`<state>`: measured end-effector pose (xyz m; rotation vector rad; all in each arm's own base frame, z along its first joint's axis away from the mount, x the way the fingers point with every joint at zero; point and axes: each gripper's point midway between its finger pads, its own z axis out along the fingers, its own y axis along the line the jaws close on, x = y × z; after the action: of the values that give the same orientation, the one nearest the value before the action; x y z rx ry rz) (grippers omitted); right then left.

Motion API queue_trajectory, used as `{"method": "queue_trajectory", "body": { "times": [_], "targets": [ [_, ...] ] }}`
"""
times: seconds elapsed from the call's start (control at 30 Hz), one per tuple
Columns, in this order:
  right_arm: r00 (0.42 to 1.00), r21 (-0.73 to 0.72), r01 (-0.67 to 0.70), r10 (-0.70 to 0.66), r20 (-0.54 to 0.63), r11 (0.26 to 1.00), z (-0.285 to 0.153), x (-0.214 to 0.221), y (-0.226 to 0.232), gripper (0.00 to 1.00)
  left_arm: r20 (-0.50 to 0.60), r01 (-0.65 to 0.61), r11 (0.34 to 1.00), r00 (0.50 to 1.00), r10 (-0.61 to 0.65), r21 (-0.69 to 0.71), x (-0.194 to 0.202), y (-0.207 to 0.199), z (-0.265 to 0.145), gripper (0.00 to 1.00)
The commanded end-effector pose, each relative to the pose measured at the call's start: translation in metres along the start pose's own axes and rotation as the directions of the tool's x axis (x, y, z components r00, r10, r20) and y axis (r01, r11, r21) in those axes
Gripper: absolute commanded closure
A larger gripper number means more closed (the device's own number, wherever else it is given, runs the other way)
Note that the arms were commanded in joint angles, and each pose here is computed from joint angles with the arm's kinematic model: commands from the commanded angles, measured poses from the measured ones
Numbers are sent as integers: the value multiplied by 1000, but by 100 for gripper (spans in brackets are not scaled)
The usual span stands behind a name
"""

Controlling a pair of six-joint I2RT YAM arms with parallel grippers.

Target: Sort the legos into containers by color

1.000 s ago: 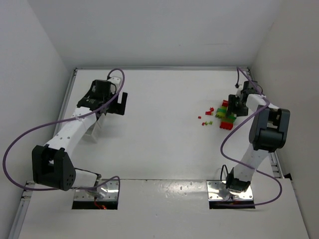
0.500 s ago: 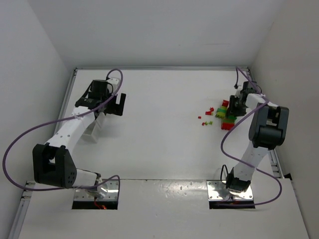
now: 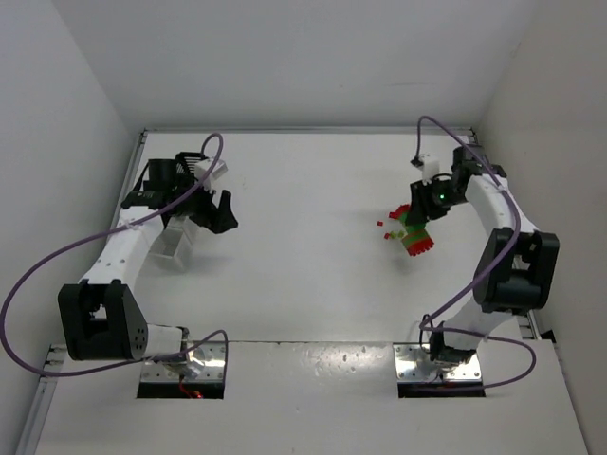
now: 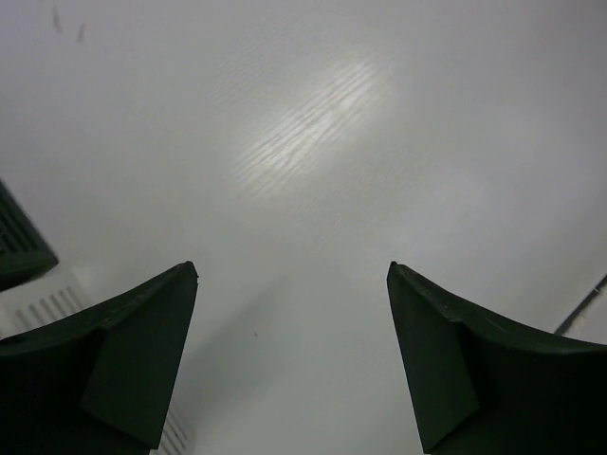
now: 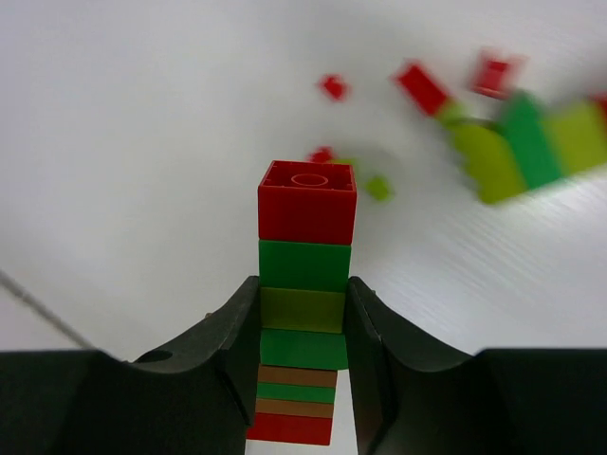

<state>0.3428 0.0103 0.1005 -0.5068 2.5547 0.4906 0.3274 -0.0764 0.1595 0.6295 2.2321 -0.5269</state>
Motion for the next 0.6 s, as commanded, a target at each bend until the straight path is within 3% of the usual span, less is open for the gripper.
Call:
{"method": "queue_trajectory", "body": {
  "times": [0.0,0.13,0.27,0.47,0.57],
  "targets": [
    [993,-324,93,-112,-41,942,17,12,68,96,97,-117,964,991,96,238,-13,-44,3,13],
    [976,-477,175,-215,-30,861,35,13,116,97,178,-190,900,976,128,393,-27,-82,5,15],
    [939,-543,294,-345,7,787,47,11,158,97,177,-188,828,978,110,529,-27,-114,23,16],
    [927,-637,314,-374,44,704,54,14,192,98,154,-146,709,987,53,690,-23,-163,60,18],
    [944,-702,253,-330,26,666,49,20,206,98,197,-157,689,980,22,707,-38,-181,74,20]
  ]
}}
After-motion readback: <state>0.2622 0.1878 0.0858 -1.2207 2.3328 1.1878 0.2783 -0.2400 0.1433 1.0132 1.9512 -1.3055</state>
